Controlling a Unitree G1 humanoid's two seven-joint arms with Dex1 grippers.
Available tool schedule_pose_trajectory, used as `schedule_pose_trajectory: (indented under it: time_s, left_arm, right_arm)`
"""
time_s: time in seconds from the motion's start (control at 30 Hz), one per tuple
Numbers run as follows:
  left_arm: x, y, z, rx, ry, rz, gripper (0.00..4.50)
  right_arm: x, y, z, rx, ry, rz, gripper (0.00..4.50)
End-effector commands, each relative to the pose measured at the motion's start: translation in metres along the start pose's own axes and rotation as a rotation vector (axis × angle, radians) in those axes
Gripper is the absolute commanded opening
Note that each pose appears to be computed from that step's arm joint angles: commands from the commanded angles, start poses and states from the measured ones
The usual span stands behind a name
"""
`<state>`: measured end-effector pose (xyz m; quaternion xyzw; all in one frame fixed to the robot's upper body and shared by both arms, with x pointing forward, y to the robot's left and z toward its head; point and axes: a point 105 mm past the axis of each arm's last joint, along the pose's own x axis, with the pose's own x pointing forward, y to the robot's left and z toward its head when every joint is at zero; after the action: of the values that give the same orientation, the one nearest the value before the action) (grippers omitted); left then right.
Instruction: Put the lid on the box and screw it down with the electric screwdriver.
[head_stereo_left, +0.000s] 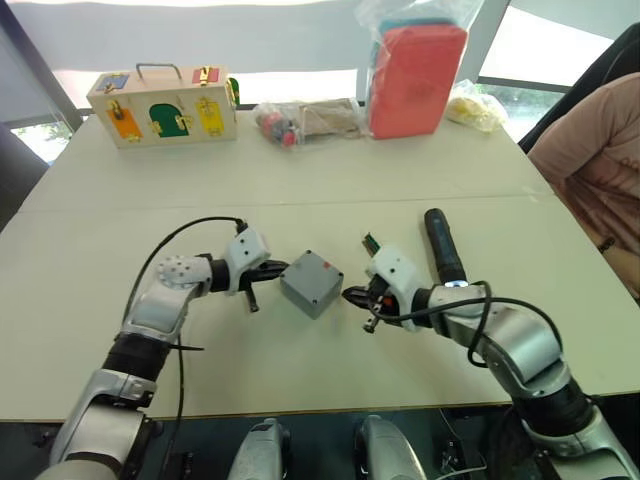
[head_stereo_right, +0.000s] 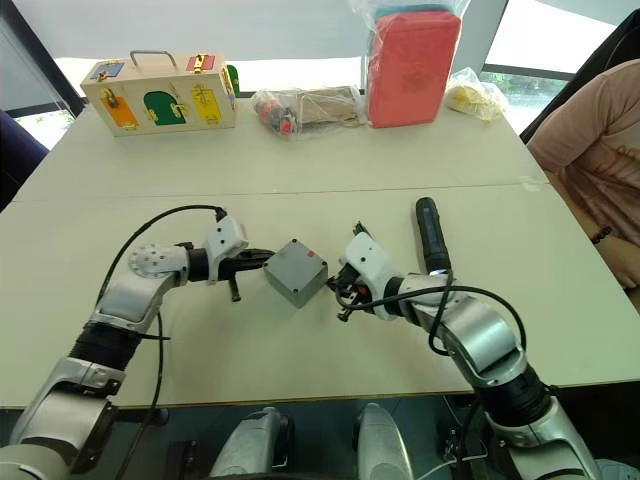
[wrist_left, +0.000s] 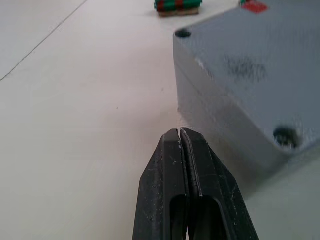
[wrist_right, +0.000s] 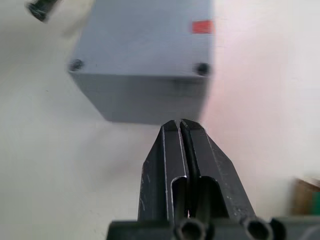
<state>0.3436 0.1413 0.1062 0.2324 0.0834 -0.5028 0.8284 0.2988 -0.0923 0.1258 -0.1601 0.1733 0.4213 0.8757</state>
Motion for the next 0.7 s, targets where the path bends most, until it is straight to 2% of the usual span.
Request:
schedule_pose_trajectory:
  time_s: [0.03, 0.23, 0.47, 0.7]
  left_arm:
    - [-0.020, -0.009, 0.011, 0.027, -0.007, -0.057, 0.00]
    - [-0.027, -0.028, 0.013, 0.009, 0.004, -0.134, 0.00]
    - [-0.010, -0.027, 0.023, 0.007, -0.038, -0.107, 0.00]
    - [-0.004, -0.019, 0.027, 0.020, -0.051, -0.080, 0.00]
  right_arm:
    - [-0.003, -0.018, 0.017, -0.042, -0.082, -0.054, 0.04]
    - [0.017, -0.026, 0.021, -0.040, -0.159, -0.041, 0.04]
    - [0.039, -0.018, 0.020, -0.030, -0.189, 0.020, 0.04]
    - [0.039, -0.002, 0.014, -0.036, -0.178, 0.081, 0.04]
